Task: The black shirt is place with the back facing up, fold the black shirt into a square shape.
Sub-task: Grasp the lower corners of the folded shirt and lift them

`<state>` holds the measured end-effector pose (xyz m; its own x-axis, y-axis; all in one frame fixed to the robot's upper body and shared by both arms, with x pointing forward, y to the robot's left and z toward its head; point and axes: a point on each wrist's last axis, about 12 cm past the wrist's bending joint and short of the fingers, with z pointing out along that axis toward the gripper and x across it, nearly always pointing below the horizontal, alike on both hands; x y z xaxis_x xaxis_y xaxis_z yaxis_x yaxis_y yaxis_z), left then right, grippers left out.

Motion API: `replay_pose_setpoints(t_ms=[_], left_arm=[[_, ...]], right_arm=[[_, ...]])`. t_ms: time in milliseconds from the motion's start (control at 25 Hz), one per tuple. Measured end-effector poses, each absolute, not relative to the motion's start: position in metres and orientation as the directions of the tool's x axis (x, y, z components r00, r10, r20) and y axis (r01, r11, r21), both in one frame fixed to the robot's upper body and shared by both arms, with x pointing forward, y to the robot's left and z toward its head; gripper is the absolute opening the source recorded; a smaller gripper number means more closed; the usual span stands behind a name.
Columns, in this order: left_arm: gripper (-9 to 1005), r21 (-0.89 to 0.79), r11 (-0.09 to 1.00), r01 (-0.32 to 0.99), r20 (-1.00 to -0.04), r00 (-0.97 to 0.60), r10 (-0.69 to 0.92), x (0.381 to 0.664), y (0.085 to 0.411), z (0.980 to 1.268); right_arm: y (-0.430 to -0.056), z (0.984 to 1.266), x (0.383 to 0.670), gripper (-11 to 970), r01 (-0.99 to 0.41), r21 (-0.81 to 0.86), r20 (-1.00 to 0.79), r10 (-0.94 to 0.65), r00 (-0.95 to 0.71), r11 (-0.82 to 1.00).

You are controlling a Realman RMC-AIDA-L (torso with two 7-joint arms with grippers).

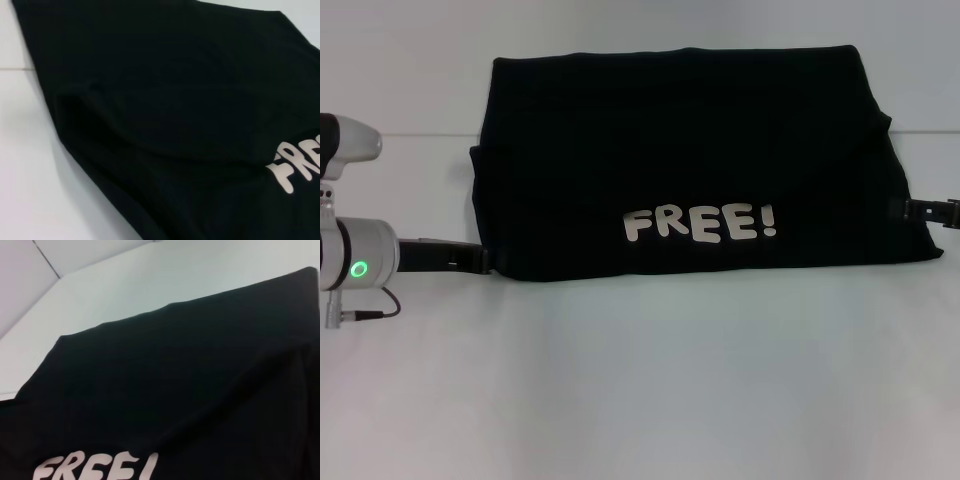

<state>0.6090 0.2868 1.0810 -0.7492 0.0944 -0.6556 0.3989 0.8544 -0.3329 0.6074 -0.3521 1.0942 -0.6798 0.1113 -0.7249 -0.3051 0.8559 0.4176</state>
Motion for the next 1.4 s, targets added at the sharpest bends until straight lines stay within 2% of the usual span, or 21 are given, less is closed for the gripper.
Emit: replay_pose_setpoints(t_ms=[480,920,1360,1400], left_arm=[[5,-0.341,0.853,0.395,-0.651,-0.754,0.089,0.608,0.291,1.083],[5,-0.333,0.856,0.395,-0.657,-0.749,0.090,0.610,0.292,1.084],[5,-0.327,0.859,0.394,-0.659,-0.747,0.092,0.611,0.293,1.085],[5,-0.327,0.859,0.394,-0.659,-0.747,0.092,0.611,0.293,1.085]], right_arm=[[-0.362,1.096,0.612,910,-0.237,0.406,-0.704,0.137,-0.697,0.882],[-0.339,1.076,0.616,908,-0.232,0.348,-0.676,0.072,-0.733,0.908],[-0.344,1.072,0.612,906,-0.209,0.344,-0.672,0.085,-0.736,0.915],[-0.345,1.072,0.612,881,-0.204,0.343,-0.673,0.089,-0.734,0.917]])
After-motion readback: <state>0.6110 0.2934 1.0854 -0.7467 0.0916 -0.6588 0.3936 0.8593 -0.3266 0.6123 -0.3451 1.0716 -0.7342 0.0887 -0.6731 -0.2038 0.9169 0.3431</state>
